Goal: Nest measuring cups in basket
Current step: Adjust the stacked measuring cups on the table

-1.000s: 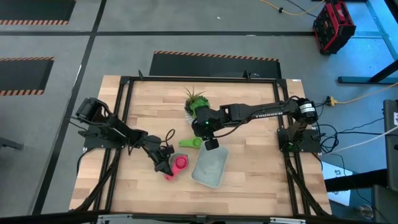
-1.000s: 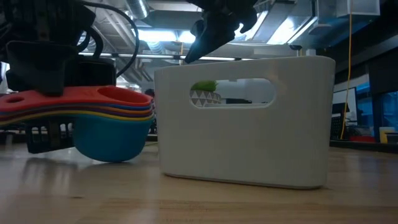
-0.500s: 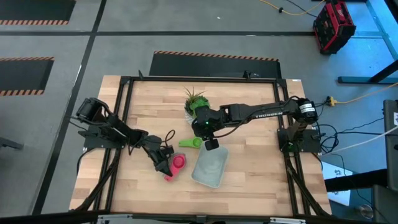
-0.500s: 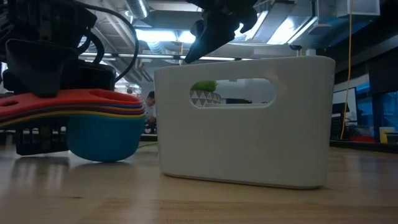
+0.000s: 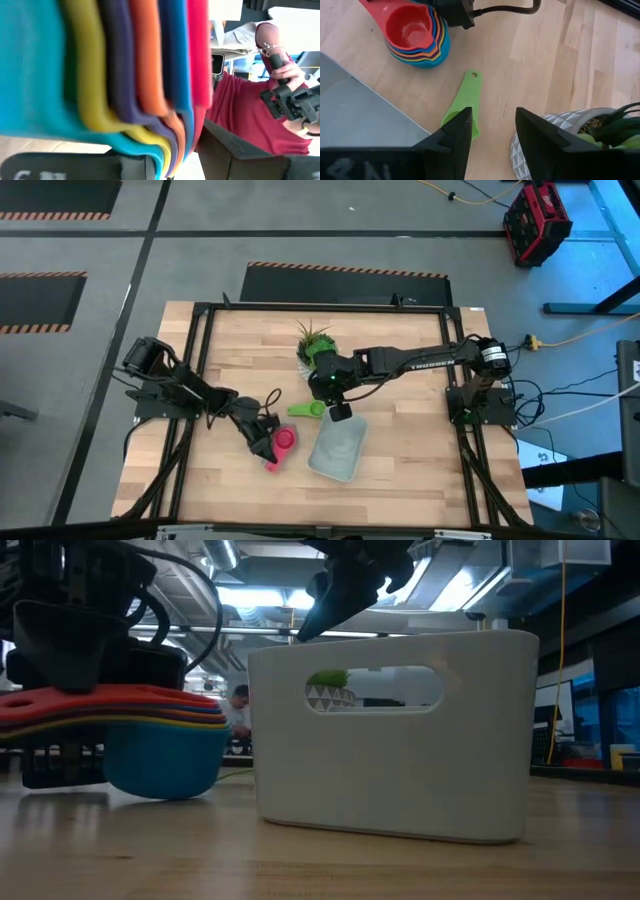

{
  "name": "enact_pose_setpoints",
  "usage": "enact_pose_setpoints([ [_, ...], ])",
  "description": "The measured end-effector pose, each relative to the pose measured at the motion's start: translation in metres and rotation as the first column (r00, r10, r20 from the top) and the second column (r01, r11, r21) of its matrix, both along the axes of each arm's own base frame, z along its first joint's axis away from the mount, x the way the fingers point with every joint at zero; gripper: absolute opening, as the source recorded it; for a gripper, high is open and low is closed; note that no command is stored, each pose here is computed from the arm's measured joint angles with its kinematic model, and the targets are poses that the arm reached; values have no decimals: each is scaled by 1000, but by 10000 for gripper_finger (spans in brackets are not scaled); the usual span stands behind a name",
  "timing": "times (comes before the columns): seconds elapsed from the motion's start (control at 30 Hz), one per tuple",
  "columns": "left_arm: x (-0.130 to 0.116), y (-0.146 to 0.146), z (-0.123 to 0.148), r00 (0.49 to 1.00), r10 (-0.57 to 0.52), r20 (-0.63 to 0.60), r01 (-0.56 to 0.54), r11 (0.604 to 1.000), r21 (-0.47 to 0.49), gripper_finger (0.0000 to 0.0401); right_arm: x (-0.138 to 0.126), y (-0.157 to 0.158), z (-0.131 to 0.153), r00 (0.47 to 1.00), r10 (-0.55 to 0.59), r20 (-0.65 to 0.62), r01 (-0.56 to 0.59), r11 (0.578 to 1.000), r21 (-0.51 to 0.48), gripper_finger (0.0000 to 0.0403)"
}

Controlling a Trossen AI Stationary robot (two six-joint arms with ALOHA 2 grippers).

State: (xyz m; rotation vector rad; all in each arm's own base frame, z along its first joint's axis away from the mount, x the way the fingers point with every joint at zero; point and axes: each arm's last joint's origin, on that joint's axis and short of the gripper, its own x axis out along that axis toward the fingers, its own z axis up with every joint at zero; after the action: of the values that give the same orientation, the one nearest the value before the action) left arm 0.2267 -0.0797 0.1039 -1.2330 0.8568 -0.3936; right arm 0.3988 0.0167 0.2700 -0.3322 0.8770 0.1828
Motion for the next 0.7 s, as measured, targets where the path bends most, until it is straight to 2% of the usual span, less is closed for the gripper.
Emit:
enact_pose_setpoints([
  [0.13, 1, 3, 0, 1000, -23, 15, 23, 1000, 2, 110, 0, 0, 0, 1000, 0, 0, 0, 1000, 0, 156],
  [0.7, 3, 9, 0, 1000, 25, 19, -25, 1000, 14, 110, 0, 0, 0, 1000, 0, 0, 0, 1000, 0, 156],
])
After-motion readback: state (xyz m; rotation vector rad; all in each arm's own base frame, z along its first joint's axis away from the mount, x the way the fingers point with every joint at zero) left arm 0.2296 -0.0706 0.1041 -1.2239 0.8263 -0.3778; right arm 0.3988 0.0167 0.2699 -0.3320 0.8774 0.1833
